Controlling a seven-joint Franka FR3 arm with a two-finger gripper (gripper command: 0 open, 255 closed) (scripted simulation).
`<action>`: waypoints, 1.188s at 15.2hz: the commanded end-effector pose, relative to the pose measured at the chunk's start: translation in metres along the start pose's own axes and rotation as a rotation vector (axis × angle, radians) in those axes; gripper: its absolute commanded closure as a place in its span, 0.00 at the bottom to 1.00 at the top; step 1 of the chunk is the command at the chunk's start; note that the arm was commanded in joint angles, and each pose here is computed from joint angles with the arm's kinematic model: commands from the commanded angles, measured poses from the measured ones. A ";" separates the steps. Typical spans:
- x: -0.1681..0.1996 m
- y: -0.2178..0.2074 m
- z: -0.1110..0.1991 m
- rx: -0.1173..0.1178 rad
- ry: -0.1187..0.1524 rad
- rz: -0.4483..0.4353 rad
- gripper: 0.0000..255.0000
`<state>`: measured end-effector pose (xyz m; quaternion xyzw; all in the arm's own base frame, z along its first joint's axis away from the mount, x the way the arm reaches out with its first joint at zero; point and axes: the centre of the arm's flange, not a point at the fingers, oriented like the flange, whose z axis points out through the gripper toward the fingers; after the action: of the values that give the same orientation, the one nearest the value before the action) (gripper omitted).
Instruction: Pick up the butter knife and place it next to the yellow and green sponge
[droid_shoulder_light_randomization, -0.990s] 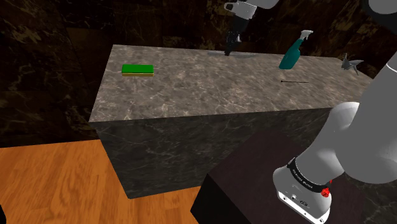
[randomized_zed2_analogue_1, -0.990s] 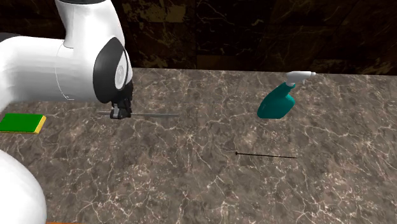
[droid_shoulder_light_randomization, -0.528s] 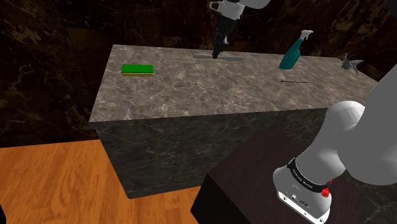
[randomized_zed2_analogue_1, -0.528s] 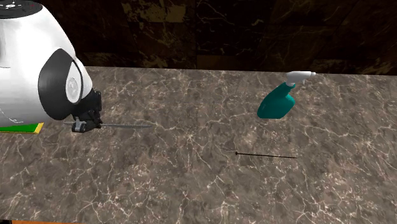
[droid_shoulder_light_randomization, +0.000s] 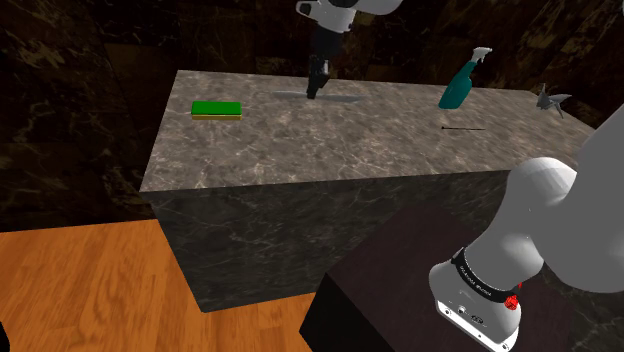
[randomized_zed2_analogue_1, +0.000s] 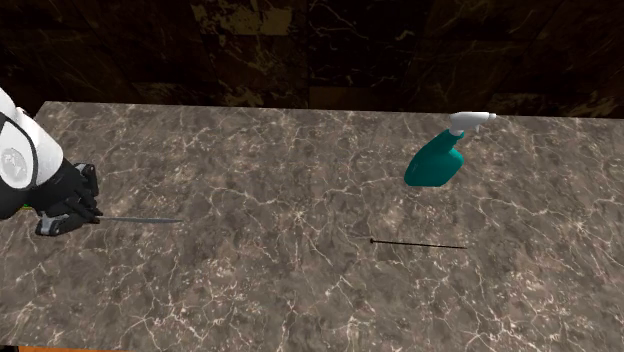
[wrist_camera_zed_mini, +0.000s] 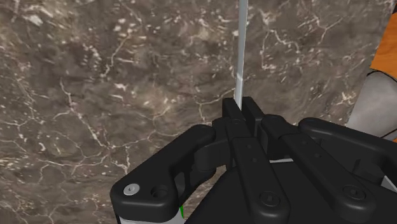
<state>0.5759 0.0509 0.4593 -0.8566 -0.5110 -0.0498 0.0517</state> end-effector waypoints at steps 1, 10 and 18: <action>0.021 -0.012 0.004 0.000 0.001 0.001 1.00; 0.115 -0.063 0.023 0.000 0.001 0.001 1.00; 0.110 -0.062 0.065 0.000 0.001 0.001 1.00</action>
<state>0.5759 0.1843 0.4185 -0.8569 -0.5104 -0.0499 0.0519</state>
